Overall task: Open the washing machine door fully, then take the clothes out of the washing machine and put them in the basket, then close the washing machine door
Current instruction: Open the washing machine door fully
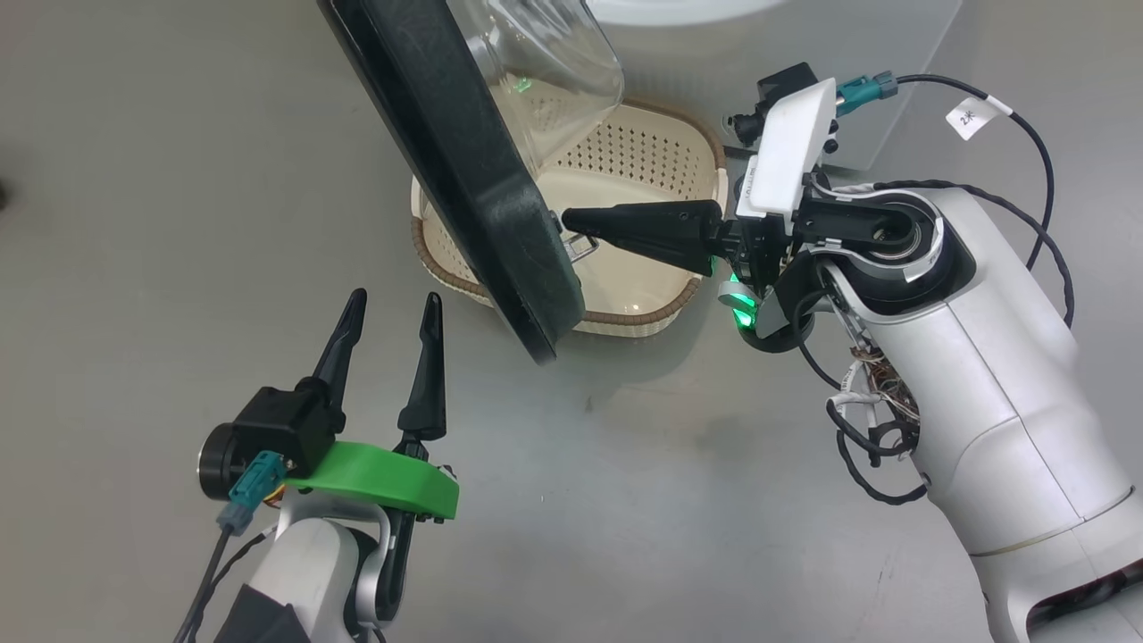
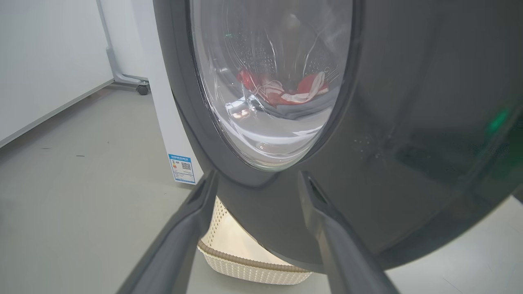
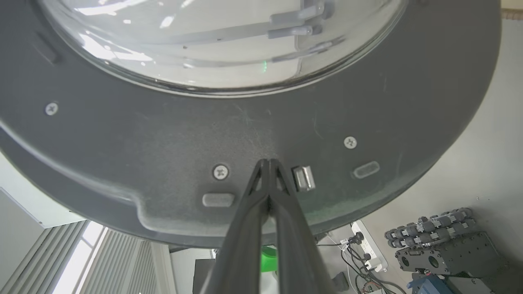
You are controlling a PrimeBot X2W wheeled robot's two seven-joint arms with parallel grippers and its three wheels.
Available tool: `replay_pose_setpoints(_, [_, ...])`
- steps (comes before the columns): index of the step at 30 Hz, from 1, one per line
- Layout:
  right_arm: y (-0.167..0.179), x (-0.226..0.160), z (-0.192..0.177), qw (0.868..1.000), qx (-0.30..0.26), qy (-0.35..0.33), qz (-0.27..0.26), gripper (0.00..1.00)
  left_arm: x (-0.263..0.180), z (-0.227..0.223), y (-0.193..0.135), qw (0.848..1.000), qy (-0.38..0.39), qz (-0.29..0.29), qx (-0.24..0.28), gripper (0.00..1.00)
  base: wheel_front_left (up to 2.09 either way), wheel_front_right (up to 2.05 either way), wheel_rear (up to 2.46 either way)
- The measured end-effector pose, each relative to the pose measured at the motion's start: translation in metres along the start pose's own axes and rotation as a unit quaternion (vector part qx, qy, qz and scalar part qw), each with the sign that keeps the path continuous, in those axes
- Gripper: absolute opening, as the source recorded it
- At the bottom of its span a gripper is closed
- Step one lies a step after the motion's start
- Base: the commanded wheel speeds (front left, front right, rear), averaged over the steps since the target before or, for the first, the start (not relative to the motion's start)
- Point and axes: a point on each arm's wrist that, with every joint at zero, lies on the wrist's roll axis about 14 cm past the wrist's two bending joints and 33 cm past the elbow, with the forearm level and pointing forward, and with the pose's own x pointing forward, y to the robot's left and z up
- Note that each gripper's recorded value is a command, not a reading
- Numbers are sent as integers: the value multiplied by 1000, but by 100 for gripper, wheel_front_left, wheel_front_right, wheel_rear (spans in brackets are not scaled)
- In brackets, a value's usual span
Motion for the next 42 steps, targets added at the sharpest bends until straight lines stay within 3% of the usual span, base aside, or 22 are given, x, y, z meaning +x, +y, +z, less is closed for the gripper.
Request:
replay_pose_setpoints(4, [4,-7,10,999,-22,-44,-15,0,0,7,0,1000,-10,0,-1,100,0,0,0])
replay_pose_setpoints(8, [8,-26,25,990,-88,-103,-42,0,-1,14,-2,1000,-19,-3,-1,100,0,0,0])
replay_pose_setpoints(12, [6,-56,38,966,-183,-160,-92,0,-2,23,0,999,-33,0,3,100,0,0,0])
replay_pose_setpoints(18, [6,-101,41,912,-305,-230,-151,0,-6,33,0,999,-48,1,-6,100,0,0,0])
replay_pose_setpoints(19, [6,-101,41,912,-305,-230,-151,0,-6,33,0,999,-48,1,-6,100,0,0,0])
replay_pose_setpoints(22, [4,-129,42,877,-343,-277,-190,0,-12,32,2,999,-47,4,-10,100,0,0,0])
replay_pose_setpoints(23, [5,-149,42,847,-376,-308,-217,0,-14,34,0,999,-49,2,-11,100,0,0,0])
replay_pose_setpoints(25, [8,-167,39,822,-397,-339,-230,0,-16,35,-2,999,-51,-2,-8,100,0,0,0])
replay_pose_setpoints(28, [6,-184,28,802,-398,-380,-233,0,-20,35,-5,999,-53,-7,-4,100,0,0,0])
replay_pose_setpoints(31, [1,-202,15,772,-417,-409,-251,0,-23,35,-8,998,-53,-12,-2,100,0,0,0])
replay_pose_setpoints(38, [10,-245,-9,679,-498,-453,-294,0,-28,35,-18,998,-56,-27,-5,100,0,0,0])
replay_pose_setpoints(42, [-1,-263,-27,656,-491,-485,-307,0,-29,36,-27,998,-57,-40,-6,100,0,0,0])
